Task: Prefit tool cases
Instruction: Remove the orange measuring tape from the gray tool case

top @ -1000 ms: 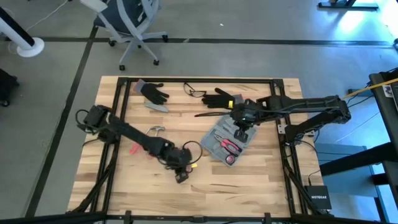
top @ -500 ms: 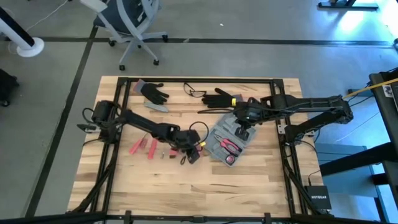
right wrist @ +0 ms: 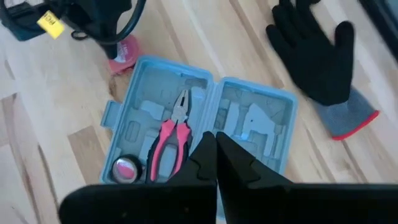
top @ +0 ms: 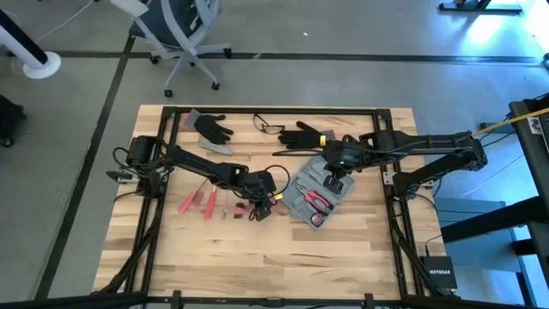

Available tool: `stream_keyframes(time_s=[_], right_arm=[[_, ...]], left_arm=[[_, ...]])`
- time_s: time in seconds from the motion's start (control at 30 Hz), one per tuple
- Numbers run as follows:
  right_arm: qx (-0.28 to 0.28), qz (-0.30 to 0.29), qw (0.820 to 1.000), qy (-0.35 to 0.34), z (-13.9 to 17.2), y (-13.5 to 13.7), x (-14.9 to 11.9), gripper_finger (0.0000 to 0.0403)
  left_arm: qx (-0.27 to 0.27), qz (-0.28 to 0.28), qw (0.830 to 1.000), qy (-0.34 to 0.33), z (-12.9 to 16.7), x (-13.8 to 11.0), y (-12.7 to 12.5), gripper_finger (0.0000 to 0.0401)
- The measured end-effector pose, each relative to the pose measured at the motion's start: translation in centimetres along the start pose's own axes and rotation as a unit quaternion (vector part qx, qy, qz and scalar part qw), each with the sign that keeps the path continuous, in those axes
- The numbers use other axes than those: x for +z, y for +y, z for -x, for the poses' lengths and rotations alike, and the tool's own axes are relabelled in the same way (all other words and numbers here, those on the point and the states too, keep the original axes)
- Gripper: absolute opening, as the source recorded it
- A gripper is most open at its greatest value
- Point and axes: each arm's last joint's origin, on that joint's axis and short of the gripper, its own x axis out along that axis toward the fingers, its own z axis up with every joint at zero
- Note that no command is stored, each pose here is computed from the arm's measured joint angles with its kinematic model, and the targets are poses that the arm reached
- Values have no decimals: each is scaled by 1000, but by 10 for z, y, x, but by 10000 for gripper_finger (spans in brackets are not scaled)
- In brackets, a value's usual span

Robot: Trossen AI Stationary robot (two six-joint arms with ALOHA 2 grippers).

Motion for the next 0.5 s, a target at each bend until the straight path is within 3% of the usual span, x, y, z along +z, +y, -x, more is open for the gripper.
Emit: stream_keyframes(time_s=[0.27, 0.5], right_arm=[[0, -12, 1000, -10, 0, 1, 2, 0], [-1, -13, 1000, -12, 0, 1, 2, 0]], left_arm=[[53, 3, 998, -27, 3, 5, 10, 0], [62, 4, 997, -40, 7, 10, 16, 0]])
